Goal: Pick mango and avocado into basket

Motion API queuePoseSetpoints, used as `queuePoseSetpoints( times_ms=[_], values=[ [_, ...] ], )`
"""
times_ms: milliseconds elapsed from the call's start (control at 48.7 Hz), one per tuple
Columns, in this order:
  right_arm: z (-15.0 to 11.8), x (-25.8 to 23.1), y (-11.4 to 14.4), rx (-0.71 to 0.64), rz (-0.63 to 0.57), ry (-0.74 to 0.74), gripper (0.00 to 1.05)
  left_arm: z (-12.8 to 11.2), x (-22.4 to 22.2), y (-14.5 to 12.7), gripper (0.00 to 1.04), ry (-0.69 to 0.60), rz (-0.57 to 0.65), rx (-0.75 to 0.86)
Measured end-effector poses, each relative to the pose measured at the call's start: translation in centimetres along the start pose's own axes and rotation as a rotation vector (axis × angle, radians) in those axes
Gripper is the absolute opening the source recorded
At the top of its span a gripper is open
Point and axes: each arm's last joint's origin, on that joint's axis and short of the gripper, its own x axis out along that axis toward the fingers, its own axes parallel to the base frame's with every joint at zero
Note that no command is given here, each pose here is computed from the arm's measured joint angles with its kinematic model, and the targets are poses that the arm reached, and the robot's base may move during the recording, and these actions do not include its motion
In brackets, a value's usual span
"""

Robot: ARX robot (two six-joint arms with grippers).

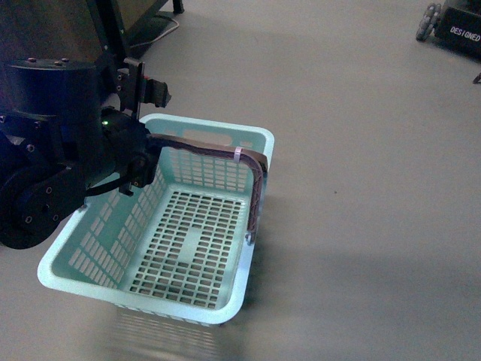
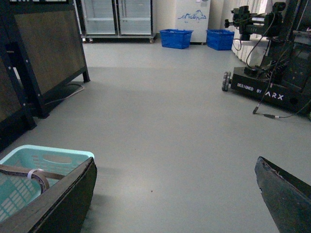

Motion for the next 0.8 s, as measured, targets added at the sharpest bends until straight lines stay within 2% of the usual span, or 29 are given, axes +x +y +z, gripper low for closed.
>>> queuePoseSetpoints(
  times_ms=[123, 205, 328, 369, 615, 800],
  values=[
    [0.0, 0.0, 0.0, 0.000, 0.000, 0.000, 0.97, 0.0, -0.3, -0.1, 0.58, -0.006, -0.039, -0.041],
    [0.0, 0.0, 0.0, 0.000, 0.000, 0.000, 0.97, 0.3, -1.0, -0.7, 0.40, -0.020, -0.050, -0.063],
    [0.0, 0.0, 0.0, 0.000, 0.000, 0.000, 0.97, 1.4, -2.7, -3.6, 0.18, -0.047, -0.094, -0.105],
    [0.0, 0.0, 0.0, 0.000, 0.000, 0.000, 0.97, 1.8, -3.3, -4.6, 0.14, -0.061, -0.108, -0.109],
    [0.0, 0.0, 0.0, 0.000, 0.000, 0.000, 0.97, 3.8, -8.9, -11.0, 0.13, -0.105, -0.118, -0.121],
    [0.0, 0.0, 0.0, 0.000, 0.000, 0.000, 0.97, 5.0, -16.9, -16.4, 0.13, -0.159, -0.091, -0.124]
  ],
)
